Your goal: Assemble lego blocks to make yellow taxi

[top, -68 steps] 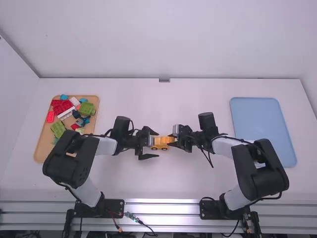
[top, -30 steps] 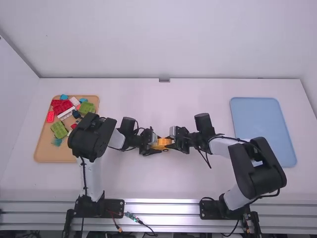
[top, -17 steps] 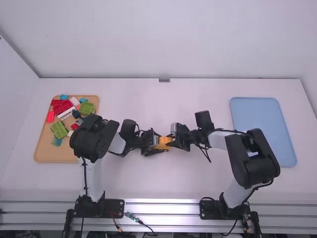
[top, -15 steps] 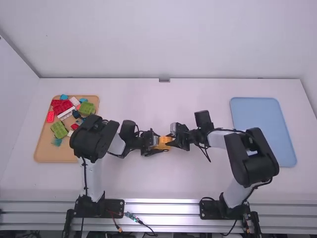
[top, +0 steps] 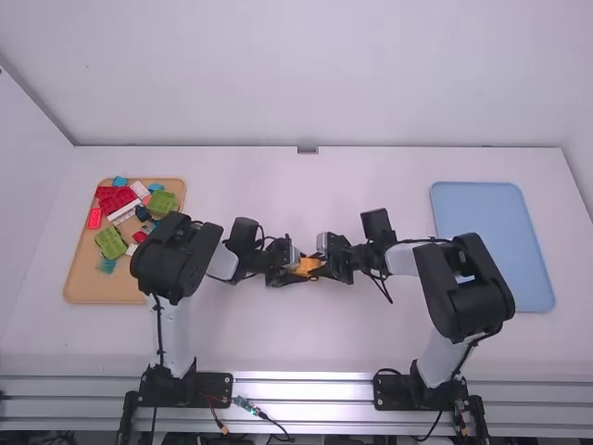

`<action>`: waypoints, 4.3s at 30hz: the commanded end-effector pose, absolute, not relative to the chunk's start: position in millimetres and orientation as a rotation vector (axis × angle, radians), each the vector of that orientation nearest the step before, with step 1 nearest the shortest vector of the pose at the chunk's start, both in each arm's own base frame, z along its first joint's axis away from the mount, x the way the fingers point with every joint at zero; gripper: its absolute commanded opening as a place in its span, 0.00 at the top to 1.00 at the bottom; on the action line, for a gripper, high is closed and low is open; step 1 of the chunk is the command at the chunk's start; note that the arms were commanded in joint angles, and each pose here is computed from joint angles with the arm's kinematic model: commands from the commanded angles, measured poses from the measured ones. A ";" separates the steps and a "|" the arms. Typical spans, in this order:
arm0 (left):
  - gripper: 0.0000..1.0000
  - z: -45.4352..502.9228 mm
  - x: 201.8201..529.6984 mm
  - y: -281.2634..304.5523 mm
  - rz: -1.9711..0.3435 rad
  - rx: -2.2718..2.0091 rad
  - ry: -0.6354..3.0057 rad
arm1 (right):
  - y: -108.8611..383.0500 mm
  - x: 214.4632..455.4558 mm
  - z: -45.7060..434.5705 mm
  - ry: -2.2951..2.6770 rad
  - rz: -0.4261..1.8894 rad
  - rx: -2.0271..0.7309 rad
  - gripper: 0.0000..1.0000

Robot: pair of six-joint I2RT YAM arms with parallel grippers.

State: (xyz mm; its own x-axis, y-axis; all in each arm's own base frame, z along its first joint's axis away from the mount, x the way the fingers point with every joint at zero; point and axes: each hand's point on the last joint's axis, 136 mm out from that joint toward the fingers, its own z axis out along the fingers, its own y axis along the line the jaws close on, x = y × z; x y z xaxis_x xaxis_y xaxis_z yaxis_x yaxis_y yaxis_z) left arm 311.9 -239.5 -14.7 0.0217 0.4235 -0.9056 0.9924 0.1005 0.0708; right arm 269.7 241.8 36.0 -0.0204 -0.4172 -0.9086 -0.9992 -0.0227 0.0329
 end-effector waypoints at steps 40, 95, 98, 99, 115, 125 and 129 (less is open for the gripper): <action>0.73 -27.1 303.0 -237.0 -0.761 1.454 1.549 | 253.0 271.6 10.8 1.551 1.010 -1.628 1.00; 0.85 -31.8 306.3 -223.5 -0.695 1.432 1.591 | 241.1 275.0 11.3 1.507 0.980 -1.617 1.00; 0.85 -31.9 304.7 -223.2 -0.693 1.432 1.587 | 242.8 274.5 11.8 1.502 0.981 -1.621 1.00; 0.85 -31.9 305.1 -222.9 -0.693 1.430 1.588 | 245.0 272.6 11.7 1.497 0.985 -1.629 1.00; 0.86 -33.6 309.2 -226.3 -0.735 1.438 1.630 | 250.2 270.0 12.4 1.475 0.985 -1.644 1.00; 0.90 -32.9 296.1 -230.0 -0.692 1.482 1.540 | 248.9 272.9 12.7 1.475 0.974 -1.639 1.00; 0.90 -31.9 294.6 -228.9 -0.682 1.478 1.528 | 247.8 278.3 14.3 1.516 0.984 -1.598 1.00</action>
State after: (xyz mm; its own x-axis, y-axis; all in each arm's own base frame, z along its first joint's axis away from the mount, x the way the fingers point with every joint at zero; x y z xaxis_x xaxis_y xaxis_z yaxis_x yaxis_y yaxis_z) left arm 299.5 -237.1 -14.7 0.1207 0.4277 -0.8958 0.9751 0.1181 0.1877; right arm 281.3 250.4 19.8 0.0794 -0.4527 -0.8881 -0.9959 -0.0755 -0.0505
